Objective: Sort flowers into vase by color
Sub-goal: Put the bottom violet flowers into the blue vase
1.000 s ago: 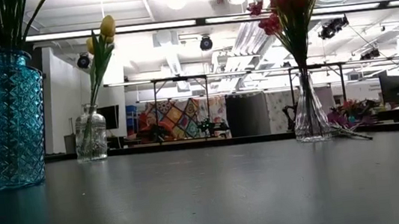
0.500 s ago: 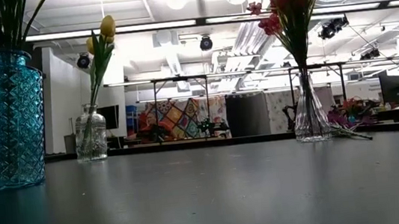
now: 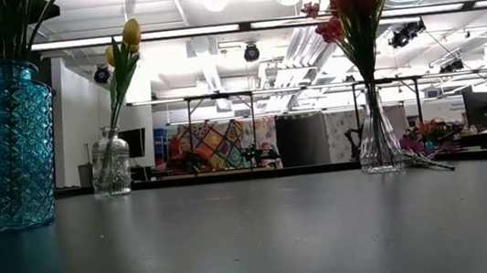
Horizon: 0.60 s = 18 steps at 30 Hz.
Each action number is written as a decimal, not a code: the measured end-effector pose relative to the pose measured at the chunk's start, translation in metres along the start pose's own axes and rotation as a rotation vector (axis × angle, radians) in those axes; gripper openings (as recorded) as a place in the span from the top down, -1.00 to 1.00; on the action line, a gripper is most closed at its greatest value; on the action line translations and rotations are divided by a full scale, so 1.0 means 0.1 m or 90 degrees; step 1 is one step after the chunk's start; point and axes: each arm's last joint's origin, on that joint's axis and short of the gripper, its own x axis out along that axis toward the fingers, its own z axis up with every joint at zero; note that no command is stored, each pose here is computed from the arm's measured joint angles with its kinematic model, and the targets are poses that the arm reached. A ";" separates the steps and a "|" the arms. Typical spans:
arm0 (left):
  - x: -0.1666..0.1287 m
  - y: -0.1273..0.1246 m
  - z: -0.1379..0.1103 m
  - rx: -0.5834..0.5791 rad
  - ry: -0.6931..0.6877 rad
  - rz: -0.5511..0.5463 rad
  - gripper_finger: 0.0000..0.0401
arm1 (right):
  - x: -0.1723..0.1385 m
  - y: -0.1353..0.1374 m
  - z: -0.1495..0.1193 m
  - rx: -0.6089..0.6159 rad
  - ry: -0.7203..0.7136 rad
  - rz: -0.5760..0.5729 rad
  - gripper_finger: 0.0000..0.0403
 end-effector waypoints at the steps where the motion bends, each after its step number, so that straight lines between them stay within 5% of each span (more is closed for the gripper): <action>1: 0.00 0.00 0.00 0.004 0.000 0.000 1.00 | 0.11 -0.01 0.00 0.001 -0.002 0.019 1.00; 9: 0.00 0.01 0.00 0.007 0.000 0.002 1.00 | 0.80 -0.15 -0.18 0.066 0.022 0.145 1.00; 18: 0.00 0.01 0.00 0.026 0.000 0.001 1.00 | 1.05 0.07 -0.50 0.107 0.079 0.217 1.00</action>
